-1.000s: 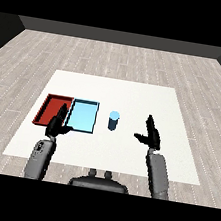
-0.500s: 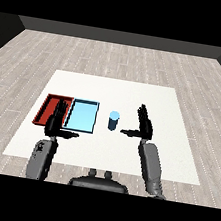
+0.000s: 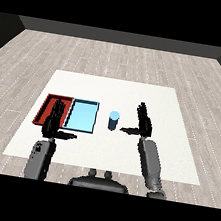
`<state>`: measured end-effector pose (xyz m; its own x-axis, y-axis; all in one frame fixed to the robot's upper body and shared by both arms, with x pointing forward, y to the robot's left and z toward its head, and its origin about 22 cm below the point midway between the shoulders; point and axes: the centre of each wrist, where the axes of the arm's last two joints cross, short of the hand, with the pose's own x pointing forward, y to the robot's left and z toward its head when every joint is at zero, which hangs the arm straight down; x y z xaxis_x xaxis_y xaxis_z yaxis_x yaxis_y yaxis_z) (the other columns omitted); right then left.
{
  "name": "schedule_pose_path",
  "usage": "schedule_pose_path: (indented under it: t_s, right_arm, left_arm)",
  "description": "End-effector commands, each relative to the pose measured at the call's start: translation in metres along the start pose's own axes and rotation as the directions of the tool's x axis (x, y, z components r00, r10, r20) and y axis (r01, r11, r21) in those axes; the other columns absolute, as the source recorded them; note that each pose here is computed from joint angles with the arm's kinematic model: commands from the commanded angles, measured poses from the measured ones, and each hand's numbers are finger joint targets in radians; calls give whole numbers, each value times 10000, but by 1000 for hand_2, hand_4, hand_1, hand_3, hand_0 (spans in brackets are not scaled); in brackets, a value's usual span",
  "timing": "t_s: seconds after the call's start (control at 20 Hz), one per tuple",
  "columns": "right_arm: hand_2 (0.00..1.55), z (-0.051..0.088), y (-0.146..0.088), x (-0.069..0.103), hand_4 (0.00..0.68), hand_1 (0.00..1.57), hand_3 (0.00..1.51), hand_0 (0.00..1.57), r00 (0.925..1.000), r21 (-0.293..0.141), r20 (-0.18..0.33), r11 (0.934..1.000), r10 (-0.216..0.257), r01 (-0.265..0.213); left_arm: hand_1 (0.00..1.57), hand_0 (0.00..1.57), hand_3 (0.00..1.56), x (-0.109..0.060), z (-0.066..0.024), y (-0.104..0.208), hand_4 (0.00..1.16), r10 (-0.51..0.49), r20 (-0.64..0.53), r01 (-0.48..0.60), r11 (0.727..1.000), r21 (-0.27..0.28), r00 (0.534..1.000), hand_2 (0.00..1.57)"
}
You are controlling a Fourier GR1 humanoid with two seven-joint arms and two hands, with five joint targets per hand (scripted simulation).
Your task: Pick the blue can and put it in the blue box
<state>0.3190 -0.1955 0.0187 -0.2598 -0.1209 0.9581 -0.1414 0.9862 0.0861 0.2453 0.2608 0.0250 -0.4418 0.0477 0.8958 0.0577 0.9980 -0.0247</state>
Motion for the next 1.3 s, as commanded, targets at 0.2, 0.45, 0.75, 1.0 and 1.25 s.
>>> schedule_pose_path:
  t_s: [0.2, 0.45, 0.75, 1.0, 1.25]
  right_arm:
    - [0, -90, 107, -43, 0, 0, 0, 0, 9979, 293, -222, 9977, -611, 618]
    - [0, 47, 271, -199, 0, 0, 0, 0, 9948, 202, -250, 9948, -988, 993]
    - [0, -214, 446, -93, 0, 0, 0, 0, 9871, -282, -633, 9889, -1474, 1459]
    - [0, -31, 585, -495, 0, 0, 0, 0, 9811, -377, -739, 9835, -1791, 1767]
    - [0, 86, 509, -566, 0, 0, 0, 0, 9724, -633, -906, 9757, -2148, 2096]
  left_arm:
    - [0, 0, 0, -164, -6, 127, 0, -122, 227, 119, 9999, 123, 9997, 0]
    - [0, 0, 0, 33, -48, 39, 0, 152, 39, -153, 9999, 42, 9999, 0]
    - [0, 0, 0, 43, -18, -56, 0, 116, 260, -125, 9993, 345, 9996, 0]
    - [0, 0, 0, 86, -219, -2, 0, -45, 443, 30, 9994, 356, 9990, 0]
    - [0, 0, 0, 39, -195, 41, 0, -8, 242, -1, 9993, 372, 9997, 0]
